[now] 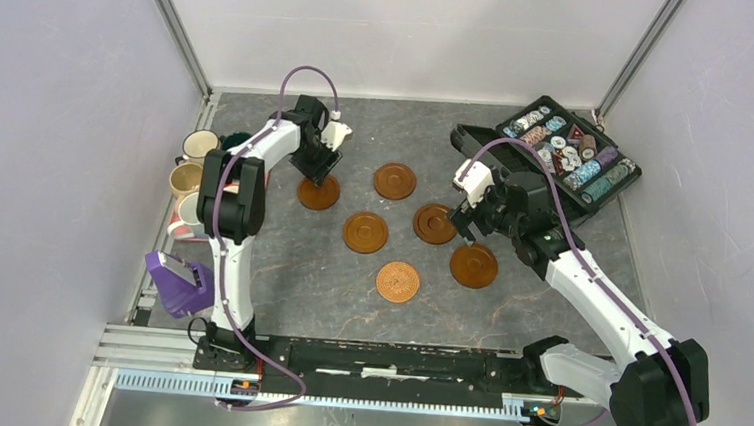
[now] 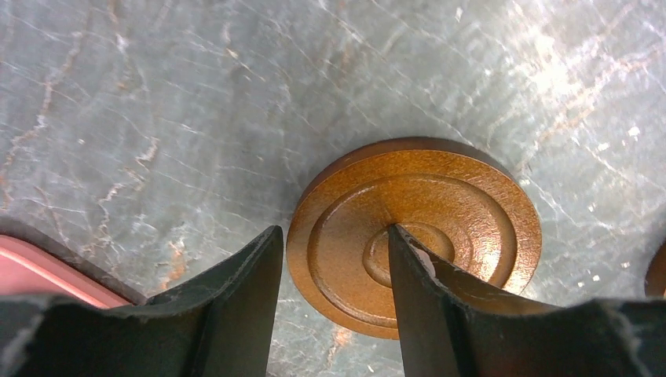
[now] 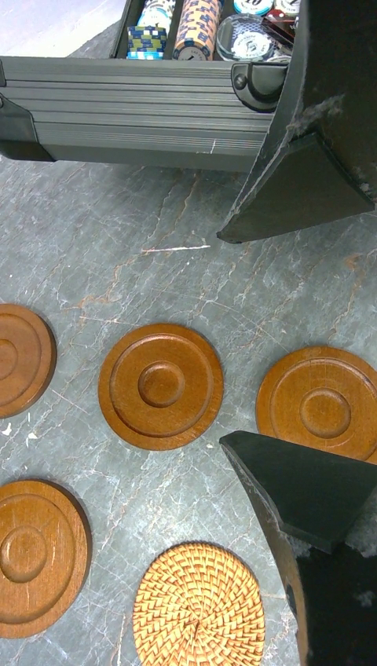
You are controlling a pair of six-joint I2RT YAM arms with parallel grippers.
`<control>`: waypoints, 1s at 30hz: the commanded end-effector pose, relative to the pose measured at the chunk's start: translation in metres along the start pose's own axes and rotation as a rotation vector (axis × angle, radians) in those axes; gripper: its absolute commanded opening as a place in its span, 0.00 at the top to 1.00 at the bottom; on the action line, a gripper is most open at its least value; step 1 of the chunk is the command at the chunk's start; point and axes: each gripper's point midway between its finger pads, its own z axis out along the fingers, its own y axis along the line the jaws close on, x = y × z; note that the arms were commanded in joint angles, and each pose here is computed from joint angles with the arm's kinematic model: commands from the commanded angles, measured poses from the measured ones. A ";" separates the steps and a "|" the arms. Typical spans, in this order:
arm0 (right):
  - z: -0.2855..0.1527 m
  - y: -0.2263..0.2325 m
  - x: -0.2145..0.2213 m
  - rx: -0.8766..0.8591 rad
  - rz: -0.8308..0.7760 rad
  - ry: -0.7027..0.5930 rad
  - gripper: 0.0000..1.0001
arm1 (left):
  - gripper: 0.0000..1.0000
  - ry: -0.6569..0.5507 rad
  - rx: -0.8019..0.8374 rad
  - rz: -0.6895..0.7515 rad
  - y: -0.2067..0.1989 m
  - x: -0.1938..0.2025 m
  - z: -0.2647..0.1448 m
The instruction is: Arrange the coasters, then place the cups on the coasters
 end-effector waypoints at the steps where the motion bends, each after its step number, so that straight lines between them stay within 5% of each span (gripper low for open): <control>1: -0.001 -0.010 -0.009 0.035 -0.013 -0.034 0.02 | 0.41 -0.022 -0.068 -0.069 0.016 -0.017 0.006; 10: 0.001 -0.010 -0.011 0.029 -0.013 -0.037 0.02 | 0.40 -0.040 -0.103 -0.095 0.028 -0.030 0.002; 15: 0.002 -0.010 -0.013 0.024 -0.017 -0.043 0.02 | 0.30 -0.059 -0.069 -0.112 0.021 -0.038 -0.017; 25: 0.004 -0.007 -0.035 -0.028 -0.034 -0.105 0.02 | 0.02 -0.230 -0.015 -0.216 0.010 -0.063 -0.135; 30: 0.007 -0.006 -0.038 -0.044 -0.044 -0.118 0.02 | 0.00 -0.261 0.014 -0.347 0.019 -0.034 -0.184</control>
